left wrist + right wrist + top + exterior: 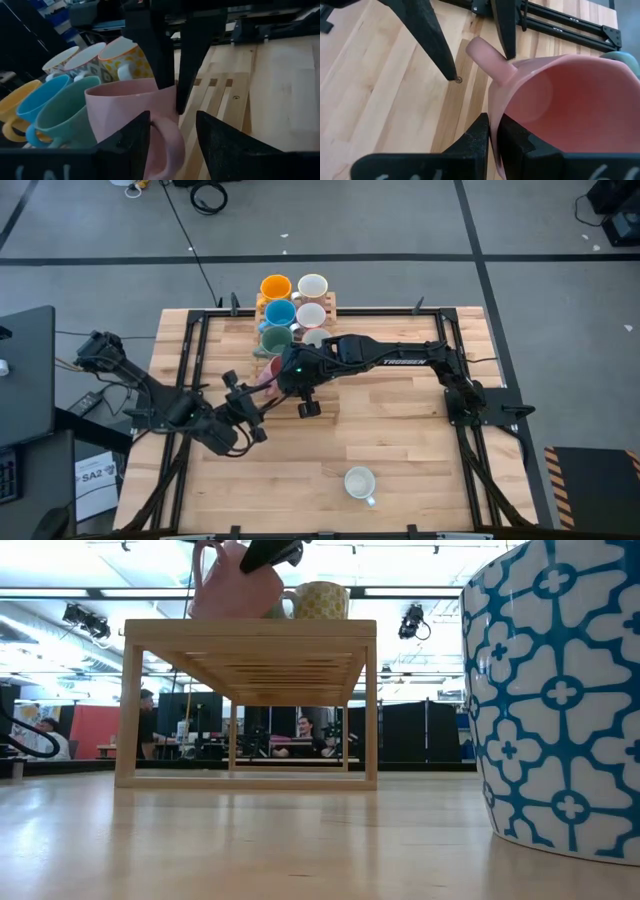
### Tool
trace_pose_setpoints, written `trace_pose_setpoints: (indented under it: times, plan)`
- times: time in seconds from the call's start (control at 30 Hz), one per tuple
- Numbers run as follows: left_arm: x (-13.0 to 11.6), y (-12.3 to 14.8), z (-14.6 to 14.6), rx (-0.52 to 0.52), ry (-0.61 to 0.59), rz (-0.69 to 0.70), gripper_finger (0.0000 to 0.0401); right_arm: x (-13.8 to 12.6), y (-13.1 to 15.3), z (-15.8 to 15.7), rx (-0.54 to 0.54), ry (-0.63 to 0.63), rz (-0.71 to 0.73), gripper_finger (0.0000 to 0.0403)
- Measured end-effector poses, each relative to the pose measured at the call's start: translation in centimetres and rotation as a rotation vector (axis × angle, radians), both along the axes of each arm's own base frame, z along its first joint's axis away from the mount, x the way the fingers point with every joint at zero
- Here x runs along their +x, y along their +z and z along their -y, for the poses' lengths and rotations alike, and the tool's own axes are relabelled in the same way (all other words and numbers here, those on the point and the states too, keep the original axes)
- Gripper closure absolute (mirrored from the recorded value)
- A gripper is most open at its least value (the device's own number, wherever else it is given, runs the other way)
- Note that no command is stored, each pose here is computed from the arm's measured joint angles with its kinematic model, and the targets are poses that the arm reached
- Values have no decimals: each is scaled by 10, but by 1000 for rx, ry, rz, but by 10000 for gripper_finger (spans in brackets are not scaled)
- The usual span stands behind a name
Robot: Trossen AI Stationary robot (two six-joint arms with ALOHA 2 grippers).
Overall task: Place coffee mugs
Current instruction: Put the pink mug on the shelf
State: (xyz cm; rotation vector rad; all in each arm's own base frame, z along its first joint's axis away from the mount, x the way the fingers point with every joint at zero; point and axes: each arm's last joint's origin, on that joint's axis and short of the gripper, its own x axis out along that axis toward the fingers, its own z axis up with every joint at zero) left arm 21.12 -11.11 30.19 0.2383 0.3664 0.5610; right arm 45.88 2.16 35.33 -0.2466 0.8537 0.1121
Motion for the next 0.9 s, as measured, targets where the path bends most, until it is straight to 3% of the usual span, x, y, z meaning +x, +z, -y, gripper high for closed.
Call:
trace_pose_setpoints:
  times: [0.9]
  plan:
    - [-9,-6,0,77,32,-57,251,1,1,0,0,1,16,364]
